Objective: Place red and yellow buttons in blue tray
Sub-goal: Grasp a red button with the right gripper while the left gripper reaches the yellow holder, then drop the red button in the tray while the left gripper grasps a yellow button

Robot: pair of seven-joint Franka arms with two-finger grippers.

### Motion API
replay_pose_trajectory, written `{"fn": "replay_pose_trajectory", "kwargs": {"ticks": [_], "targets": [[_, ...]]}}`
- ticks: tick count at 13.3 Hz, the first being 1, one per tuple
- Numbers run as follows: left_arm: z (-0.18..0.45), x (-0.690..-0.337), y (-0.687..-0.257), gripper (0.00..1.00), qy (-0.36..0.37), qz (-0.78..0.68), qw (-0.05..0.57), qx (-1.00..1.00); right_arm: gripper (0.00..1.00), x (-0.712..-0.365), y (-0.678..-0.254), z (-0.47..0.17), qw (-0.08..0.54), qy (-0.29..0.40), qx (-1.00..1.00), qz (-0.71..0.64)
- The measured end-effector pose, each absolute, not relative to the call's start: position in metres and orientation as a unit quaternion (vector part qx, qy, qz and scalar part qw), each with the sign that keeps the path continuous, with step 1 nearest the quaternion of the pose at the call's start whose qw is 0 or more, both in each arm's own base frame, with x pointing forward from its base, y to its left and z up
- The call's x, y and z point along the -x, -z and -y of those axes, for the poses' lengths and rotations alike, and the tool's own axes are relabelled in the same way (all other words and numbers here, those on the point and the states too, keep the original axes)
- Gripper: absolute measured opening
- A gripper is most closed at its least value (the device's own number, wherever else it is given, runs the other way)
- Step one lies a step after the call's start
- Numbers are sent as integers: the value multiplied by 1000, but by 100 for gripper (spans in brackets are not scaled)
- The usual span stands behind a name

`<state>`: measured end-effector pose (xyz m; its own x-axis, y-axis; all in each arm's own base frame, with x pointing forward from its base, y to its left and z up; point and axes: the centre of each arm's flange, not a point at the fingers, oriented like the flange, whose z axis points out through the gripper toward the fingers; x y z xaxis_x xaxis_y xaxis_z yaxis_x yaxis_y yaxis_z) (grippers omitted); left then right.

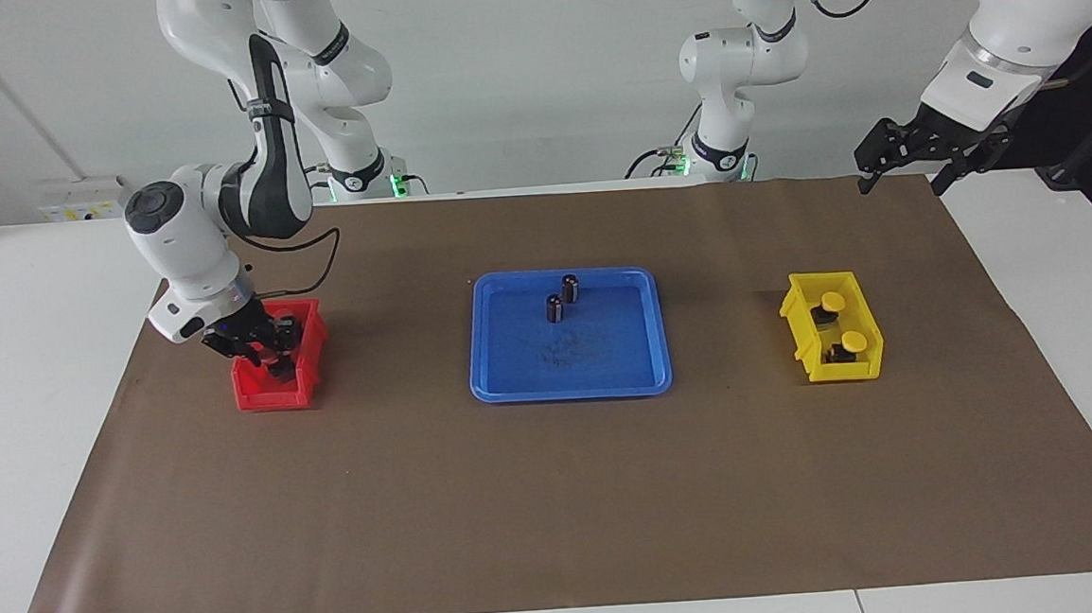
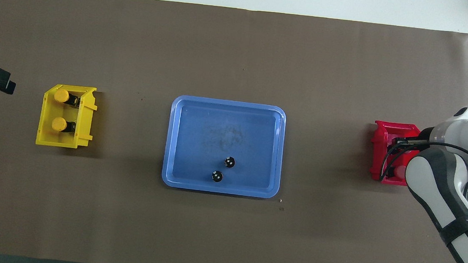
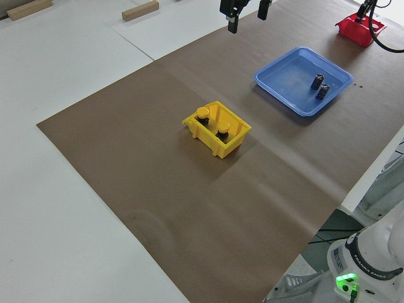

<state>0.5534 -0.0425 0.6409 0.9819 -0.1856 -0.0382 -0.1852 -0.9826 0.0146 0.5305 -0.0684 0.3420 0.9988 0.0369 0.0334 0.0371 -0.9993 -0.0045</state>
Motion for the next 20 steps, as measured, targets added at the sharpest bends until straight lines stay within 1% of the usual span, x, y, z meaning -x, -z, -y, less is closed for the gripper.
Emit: {"fn": "replay_pose_trajectory", "kwargs": {"ticks": [2, 3, 4, 5, 6, 7, 8, 9, 10, 11, 12, 13, 15, 17, 18, 20], "targets": [[36, -556, -610, 99, -15, 87, 6, -996, 41, -534, -350, 65, 5, 6, 1000, 22], [33, -556, -587, 97, -24, 84, 6, -996, 41, -541, -362, 63, 6, -4, 1000, 25], [30, -555, -565, 97, -28, 81, 6, -996, 41, -551, -381, 60, 8, -14, 999, 29], [27, -557, -549, 90, -30, 78, 6, -996, 41, -563, -405, 58, 9, -23, 999, 33], [23, -559, -536, 90, -33, 74, 5, -997, 41, -576, -437, 51, 10, -30, 999, 40], [19, -563, -528, 82, -35, 71, 5, -997, 41, -588, -465, 37, 9, -34, 998, 43], [15, -567, -519, 78, -34, 68, 3, -997, 41, -600, -489, 14, 7, -34, 999, 35], [14, -573, -507, 78, -31, 68, -1, -997, 41, -611, -504, -22, 4, -28, 999, 20], [15, -579, -493, 78, -30, 69, -4, -997, 41, -619, -510, -71, 3, -17, 1000, -2], [15, -584, -479, 75, -30, 70, -6, -997, 41, -622, -508, -127, 6, 2, 1000, -29], [15, -588, -465, 75, -29, 70, -7, -997, 41, -620, -500, -184, 12, 21, 998, -49], [15, -588, -452, 75, -28, 69, -7, -997, 41, -612, -485, -239, 17, 28, 997, -64], [15, -586, -431, 75, -35, 66, -7, -997, 41, -592, -441, -324, 13, 24, 996, -87], [15, -582, -415, 75, -35, 64, -7, -997, 41, -581, -402, -372, 5, 33, 995, -95], [15, -582, -410, 75, -34, 63, -7, -997, 41, -579, -390, -382, 3, 36, 994, -99], [15, -583, -402, 75, -37, 56, -7, -998, 41, -577, -380, -390, 3, 39, 995, -97]]}}
